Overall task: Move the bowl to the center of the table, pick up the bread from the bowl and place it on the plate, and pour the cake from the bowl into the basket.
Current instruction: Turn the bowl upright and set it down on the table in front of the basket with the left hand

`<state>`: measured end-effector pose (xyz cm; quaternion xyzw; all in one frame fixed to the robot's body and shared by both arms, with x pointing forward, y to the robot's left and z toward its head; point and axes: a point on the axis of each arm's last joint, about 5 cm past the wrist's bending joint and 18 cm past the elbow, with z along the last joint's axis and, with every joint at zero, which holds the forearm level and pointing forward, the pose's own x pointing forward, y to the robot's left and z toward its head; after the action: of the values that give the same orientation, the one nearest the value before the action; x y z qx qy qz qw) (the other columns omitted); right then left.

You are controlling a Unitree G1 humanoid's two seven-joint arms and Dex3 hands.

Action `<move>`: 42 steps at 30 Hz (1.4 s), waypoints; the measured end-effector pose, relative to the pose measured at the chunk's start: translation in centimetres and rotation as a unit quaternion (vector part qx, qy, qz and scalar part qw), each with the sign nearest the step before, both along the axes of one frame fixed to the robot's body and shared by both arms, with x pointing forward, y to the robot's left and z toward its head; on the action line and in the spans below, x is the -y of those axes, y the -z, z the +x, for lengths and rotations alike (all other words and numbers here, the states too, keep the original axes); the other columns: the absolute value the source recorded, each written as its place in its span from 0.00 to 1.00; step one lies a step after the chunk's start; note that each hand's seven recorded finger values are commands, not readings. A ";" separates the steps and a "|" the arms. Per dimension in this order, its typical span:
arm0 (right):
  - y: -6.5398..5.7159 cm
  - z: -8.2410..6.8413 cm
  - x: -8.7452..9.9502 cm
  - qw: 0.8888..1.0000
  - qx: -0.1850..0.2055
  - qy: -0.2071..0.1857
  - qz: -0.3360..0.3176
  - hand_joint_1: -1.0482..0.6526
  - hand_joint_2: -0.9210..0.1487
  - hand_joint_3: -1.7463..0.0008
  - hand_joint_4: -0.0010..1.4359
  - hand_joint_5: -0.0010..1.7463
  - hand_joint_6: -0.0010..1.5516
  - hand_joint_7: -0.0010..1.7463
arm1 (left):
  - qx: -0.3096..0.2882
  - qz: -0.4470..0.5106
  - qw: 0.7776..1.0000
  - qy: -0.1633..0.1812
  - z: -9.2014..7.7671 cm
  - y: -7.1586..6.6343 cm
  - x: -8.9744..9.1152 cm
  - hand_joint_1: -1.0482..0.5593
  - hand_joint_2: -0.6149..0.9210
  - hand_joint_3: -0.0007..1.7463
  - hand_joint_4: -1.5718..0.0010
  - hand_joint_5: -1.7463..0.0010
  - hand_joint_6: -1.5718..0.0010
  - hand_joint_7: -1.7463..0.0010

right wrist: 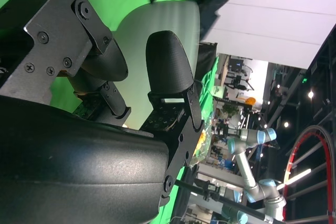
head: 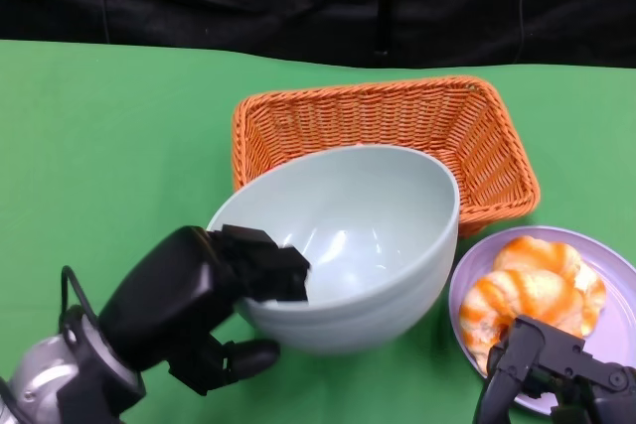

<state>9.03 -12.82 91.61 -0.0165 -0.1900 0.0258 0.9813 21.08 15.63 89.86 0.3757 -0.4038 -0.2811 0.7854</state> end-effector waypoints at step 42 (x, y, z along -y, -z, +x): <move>-0.3 0.0 -0.1 1.000 0.007 -0.001 0.002 0.65 0.66 0.00 0.64 1.00 0.51 0.92 | -0.017 0.242 0.970 0.006 1.2 1.1 -0.2 0.25 1.00 0.12 0.88 0.91 0.86 1.00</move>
<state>9.02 -12.70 91.87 -0.0146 -0.1970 0.0261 0.9799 22.24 15.88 88.81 0.5475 -0.3128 -0.3810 0.6762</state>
